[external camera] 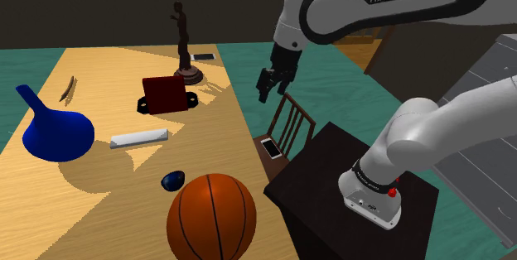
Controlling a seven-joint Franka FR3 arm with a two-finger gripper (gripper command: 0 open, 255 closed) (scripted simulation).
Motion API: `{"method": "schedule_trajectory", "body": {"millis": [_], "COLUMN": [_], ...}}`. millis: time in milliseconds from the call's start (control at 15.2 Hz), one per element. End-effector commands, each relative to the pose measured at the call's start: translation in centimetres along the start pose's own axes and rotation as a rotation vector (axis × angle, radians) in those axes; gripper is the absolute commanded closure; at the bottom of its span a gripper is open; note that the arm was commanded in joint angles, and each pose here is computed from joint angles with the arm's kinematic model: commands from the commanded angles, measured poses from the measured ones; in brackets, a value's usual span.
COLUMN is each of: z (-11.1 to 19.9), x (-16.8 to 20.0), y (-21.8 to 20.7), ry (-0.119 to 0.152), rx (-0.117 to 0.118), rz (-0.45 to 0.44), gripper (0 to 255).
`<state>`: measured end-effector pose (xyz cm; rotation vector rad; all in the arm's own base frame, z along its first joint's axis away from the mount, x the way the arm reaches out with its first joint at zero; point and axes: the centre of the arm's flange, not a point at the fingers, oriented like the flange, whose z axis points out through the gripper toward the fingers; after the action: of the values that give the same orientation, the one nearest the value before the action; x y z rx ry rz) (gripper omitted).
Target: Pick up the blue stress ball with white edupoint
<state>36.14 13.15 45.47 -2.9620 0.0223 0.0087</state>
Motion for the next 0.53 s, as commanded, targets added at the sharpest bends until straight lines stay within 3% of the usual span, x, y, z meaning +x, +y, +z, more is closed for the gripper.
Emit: {"method": "schedule_trajectory", "body": {"millis": [0, 462], "z": [2.3, 9.3], "x": [0.6, 3.4], "y": [-1.8, -7.0], "ry": [-0.004, -0.023], "rx": [0.006, 0.027], "rz": [0.011, 0.043], "gripper": [0, 0]}}
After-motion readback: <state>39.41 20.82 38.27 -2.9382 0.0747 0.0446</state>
